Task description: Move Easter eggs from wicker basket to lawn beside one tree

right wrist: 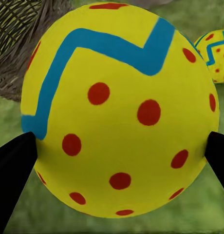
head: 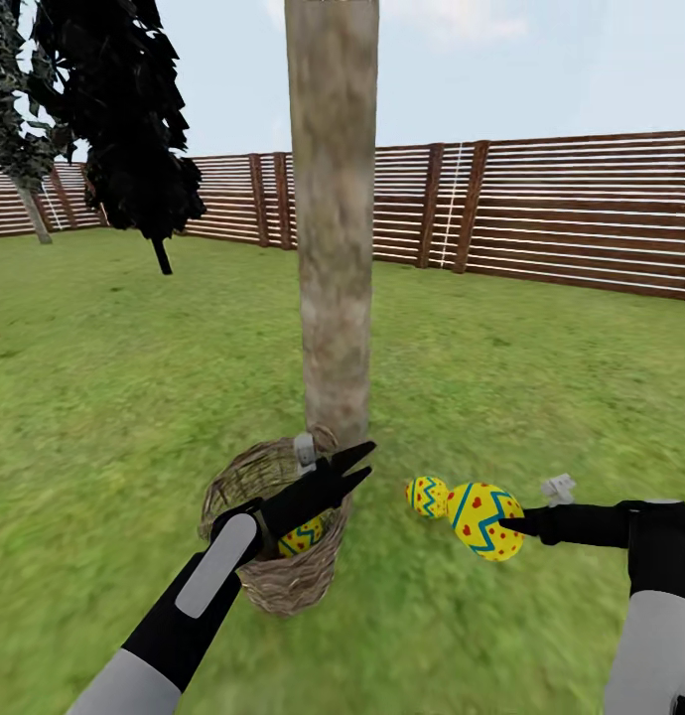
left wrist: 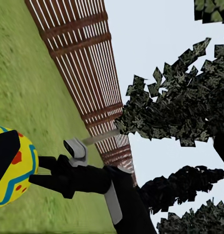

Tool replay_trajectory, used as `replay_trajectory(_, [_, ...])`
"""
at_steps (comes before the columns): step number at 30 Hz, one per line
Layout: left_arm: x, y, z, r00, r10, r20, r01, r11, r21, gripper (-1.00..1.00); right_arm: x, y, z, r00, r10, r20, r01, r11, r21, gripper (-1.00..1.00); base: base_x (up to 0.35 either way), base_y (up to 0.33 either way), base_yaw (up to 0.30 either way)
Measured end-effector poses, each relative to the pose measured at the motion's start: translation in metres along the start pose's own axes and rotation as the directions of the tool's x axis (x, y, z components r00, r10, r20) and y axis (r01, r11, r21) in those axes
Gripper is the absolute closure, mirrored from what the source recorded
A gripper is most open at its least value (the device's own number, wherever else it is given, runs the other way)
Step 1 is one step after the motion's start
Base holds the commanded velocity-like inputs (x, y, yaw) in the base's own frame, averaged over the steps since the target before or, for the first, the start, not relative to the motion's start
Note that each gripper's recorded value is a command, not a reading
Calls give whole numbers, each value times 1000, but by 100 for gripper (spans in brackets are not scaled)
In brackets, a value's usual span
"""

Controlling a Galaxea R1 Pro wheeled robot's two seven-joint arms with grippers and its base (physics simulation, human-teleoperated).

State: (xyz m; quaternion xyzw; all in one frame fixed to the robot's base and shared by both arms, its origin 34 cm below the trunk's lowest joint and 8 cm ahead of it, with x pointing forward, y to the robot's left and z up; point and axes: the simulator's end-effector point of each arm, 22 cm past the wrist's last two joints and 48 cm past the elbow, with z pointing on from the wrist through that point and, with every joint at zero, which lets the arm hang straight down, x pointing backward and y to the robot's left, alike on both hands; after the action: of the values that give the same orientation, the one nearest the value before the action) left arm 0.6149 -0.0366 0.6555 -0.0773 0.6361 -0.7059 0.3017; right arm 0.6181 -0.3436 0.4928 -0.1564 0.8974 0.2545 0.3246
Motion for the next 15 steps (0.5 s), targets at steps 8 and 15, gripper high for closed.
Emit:
replay_trajectory(8, [10,13,5,1000,-30,-2,30,999,-21,-100,16,-6,22,999,37,-30,-36,999,26,100,4,-108,-275])
replay_trajectory(15, [10,11,5,1000,-28,0,28,999,-20,-100,20,-12,26,998,41,-37,-39,997,60,100,119,-302,-94])
